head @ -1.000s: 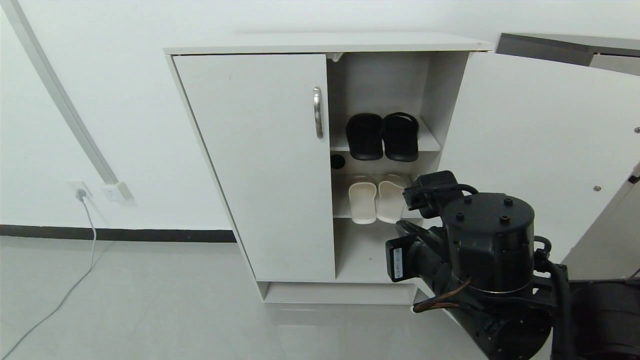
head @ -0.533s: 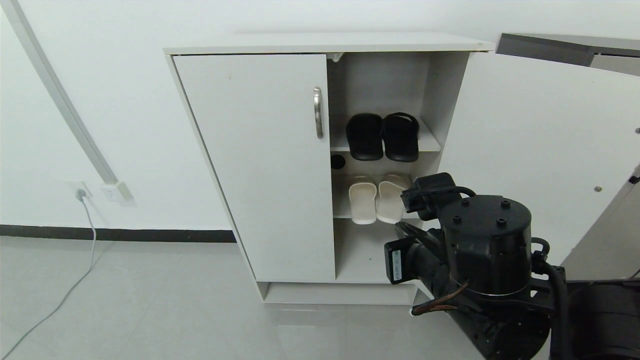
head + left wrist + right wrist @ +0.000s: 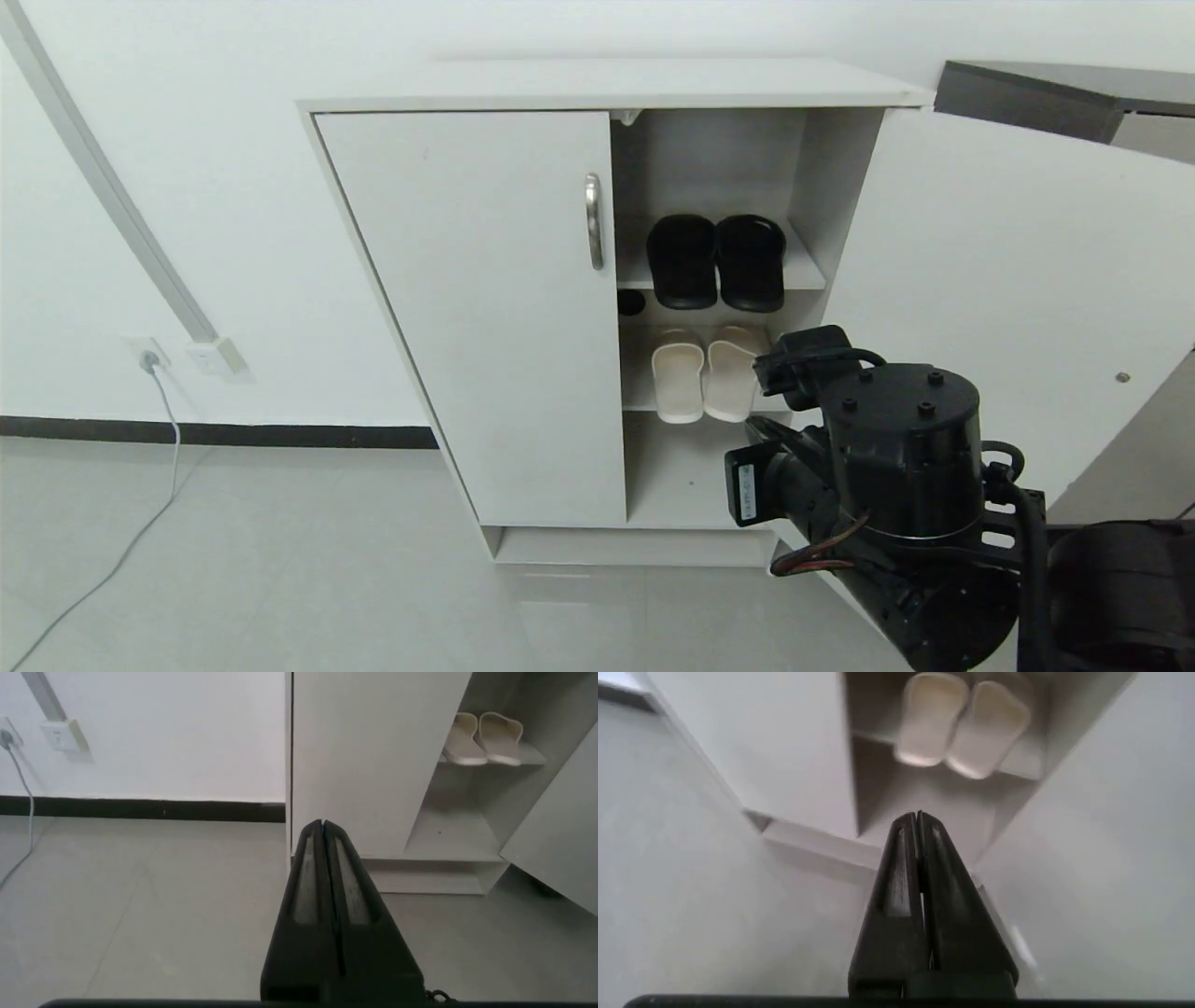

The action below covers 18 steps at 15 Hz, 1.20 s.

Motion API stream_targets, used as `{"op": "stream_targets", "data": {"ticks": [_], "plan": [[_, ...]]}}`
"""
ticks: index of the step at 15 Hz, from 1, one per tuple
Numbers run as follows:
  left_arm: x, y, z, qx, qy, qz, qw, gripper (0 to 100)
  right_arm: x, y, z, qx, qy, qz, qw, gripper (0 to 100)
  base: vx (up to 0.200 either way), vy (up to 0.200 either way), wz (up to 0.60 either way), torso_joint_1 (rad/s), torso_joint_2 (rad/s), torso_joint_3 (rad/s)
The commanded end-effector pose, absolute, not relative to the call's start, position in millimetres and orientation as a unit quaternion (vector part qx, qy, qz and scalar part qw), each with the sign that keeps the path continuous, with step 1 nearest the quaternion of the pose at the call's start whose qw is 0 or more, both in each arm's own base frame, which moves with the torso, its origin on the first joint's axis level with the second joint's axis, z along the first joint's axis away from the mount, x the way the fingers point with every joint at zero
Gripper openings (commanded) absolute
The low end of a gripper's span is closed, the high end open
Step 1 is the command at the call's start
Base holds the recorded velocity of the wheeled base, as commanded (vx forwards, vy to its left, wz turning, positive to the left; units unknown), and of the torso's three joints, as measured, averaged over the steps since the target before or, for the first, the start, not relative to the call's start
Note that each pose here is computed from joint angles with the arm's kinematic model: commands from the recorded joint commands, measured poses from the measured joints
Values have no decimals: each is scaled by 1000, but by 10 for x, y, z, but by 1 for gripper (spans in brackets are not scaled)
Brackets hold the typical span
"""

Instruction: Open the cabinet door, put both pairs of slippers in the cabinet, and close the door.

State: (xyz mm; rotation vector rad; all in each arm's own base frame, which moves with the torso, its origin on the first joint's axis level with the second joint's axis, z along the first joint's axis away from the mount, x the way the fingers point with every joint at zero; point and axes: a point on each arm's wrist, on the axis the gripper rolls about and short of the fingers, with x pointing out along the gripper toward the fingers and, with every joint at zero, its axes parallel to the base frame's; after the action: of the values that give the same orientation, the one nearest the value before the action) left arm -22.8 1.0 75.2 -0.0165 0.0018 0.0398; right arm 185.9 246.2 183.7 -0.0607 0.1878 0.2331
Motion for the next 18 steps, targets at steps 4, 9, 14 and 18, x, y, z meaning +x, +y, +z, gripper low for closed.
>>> {"op": "stream_targets", "data": {"ticks": [4, 9, 14, 18], "plan": [[-228, 10, 755, -8, 0, 20, 1000, 0, 1848, 2472, 1839, -30, 93, 118, 988, 0, 0, 0, 0, 63, -533, -355], [-228, 10, 755, -8, 0, 20, 1000, 0, 1848, 2471, 1826, -32, 94, 118, 988, 0, 0, 0, 0, 136, -467, -339], [-228, 10, 755, -8, 0, 20, 1000, 0, 1833, 2474, 1823, -33, 95, 121, 988, 0, 0, 0, 0, 170, -480, -320], [-228, 10, 755, -8, 0, 20, 1000, 0, 1831, 2472, 1806, -35, 97, 120, 987, 0, 0, 0, 0, 195, -509, -323]]}}
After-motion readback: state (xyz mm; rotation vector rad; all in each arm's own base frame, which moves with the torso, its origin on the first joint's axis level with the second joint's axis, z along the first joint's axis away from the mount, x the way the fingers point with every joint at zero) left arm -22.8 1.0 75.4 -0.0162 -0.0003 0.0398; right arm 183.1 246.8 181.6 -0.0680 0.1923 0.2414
